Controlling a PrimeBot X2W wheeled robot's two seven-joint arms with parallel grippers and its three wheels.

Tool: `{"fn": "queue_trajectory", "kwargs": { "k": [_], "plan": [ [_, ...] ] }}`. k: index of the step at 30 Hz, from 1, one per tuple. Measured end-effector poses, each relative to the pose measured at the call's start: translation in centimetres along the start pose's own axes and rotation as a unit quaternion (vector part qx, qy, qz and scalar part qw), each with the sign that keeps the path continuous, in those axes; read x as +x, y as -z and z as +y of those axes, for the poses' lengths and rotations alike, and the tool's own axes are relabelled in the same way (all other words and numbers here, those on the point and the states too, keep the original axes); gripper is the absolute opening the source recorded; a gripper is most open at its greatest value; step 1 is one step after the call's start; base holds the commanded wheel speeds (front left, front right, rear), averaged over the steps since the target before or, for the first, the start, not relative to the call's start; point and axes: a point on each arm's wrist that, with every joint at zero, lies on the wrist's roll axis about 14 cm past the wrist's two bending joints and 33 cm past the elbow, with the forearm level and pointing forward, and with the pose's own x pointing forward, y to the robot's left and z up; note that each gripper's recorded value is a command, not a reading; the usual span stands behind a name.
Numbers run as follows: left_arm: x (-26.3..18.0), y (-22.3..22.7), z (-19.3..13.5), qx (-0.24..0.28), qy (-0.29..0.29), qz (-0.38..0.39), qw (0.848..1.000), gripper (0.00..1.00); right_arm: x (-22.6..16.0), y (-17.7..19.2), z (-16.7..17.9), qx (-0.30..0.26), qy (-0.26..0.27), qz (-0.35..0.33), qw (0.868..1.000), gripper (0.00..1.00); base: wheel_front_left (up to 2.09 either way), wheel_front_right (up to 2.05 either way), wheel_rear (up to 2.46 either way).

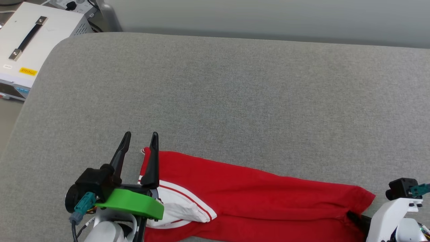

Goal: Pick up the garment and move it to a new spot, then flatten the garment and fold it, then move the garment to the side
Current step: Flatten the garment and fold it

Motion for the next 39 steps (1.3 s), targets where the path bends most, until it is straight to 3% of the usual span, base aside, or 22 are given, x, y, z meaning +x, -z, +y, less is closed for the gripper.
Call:
{"fn": "queue_trajectory", "kwargs": {
  "k": [9,21,27,29,33,35,39],
  "plan": [
    [-0.9,-0.7,-0.3,0.016,0.005,-0.01,1.0,1.0,-1.9,-2.4,-0.2,-0.013,0.007,-0.049,0.999,0.0,0.0,0.0,0.0],
    [-1.4,-0.6,-1.6,0.019,0.022,-0.002,1.0,1.0,-7.7,-4.4,-7.9,0.042,0.111,-0.101,0.988,0.0,0.0,0.0,0.0],
    [-1.4,-0.6,-2.1,0.019,0.031,0.001,0.999,1.0,-9.1,-4.3,-8.9,0.054,0.13,-0.104,0.985,0.0,0.0,0.0,0.0],
    [-1.4,-0.5,-2.1,0.019,0.031,0.005,0.999,1.0,-9.0,-4.4,-8.1,0.06,0.117,-0.103,0.986,0.0,0.0,0.0,0.0],
    [-1.5,-0.5,-2.1,0.02,0.03,0.006,0.999,1.0,-7.6,-4.2,-3.6,0.125,0.01,-0.098,0.987,0.0,0.0,0.0,0.0],
    [-1.6,-0.5,-2.0,0.02,0.028,0.006,0.999,1.0,-7.2,-4.8,-0.3,0.162,-0.069,-0.1,0.979,0.0,0.0,0.0,0.0],
    [-1.8,-0.5,-1.8,0.02,0.025,0.006,0.999,1.0,-7.3,-5.8,3.8,0.199,-0.175,-0.098,0.959,0.0,0.0,0.0,0.0]
  ]
}}
